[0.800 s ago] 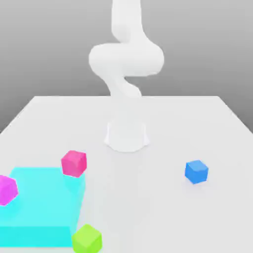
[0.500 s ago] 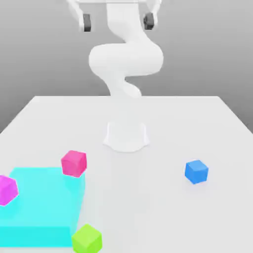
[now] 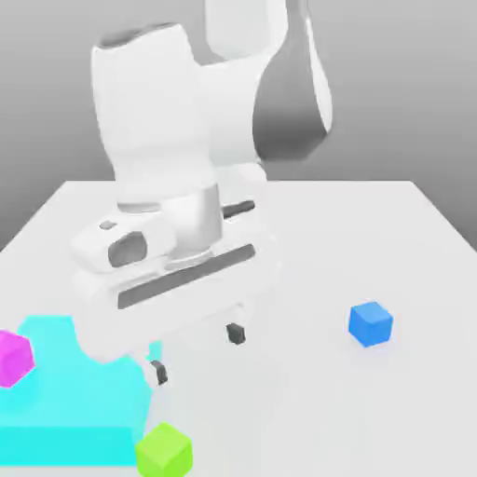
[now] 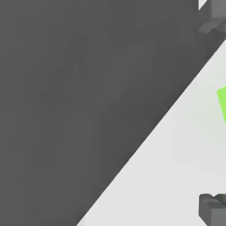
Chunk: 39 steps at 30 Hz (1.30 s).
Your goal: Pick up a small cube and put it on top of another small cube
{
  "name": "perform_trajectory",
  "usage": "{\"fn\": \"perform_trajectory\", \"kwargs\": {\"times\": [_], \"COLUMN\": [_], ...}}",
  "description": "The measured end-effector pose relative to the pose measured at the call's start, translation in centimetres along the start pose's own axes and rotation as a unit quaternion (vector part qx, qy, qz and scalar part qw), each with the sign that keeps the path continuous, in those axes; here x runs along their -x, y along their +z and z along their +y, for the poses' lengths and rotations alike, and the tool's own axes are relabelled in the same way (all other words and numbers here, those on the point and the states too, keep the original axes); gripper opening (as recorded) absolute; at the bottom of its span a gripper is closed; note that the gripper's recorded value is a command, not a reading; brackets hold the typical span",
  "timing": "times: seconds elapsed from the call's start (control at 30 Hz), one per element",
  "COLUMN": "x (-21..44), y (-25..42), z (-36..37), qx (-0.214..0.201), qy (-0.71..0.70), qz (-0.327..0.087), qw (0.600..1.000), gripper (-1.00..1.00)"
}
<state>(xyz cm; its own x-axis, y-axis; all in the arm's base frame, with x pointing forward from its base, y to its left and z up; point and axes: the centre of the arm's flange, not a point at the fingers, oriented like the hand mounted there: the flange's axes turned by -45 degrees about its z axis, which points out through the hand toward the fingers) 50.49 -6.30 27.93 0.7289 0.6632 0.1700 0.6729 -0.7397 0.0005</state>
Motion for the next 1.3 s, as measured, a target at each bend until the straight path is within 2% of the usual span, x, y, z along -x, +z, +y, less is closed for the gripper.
{"fn": "perform_trajectory", "kwargs": {"times": [0.2,0.33,0.37,0.6,0.73,0.87,1.03,1.17,1.3], "x": [4.4,5.6,5.9,6.0,5.2,2.1,-1.8,-3.3,-2.1], "y": [7.4,12.2,13.4,13.7,9.5,8.3,7.6,6.4,4.8], "z": [0.5,0.7,0.6,0.6,0.6,-4.9,-15.6,-25.4,-32.0], "qx": [-0.006,-0.006,-0.007,-0.008,-0.007,-0.040,-0.082,-0.100,-0.099], "qy": [-0.077,-0.087,-0.087,-0.087,-0.088,-0.188,-0.385,-0.554,-0.681], "qz": [-0.075,-0.085,-0.085,-0.085,-0.085,-0.071,-0.046,-0.033,-0.028], "qw": [0.994,0.993,0.993,0.993,0.992,0.979,0.918,0.826,0.725], "gripper": [0.00,0.00,-1.00,-1.00,-1.00,-1.00,-1.00,-1.00,-1.00]}}
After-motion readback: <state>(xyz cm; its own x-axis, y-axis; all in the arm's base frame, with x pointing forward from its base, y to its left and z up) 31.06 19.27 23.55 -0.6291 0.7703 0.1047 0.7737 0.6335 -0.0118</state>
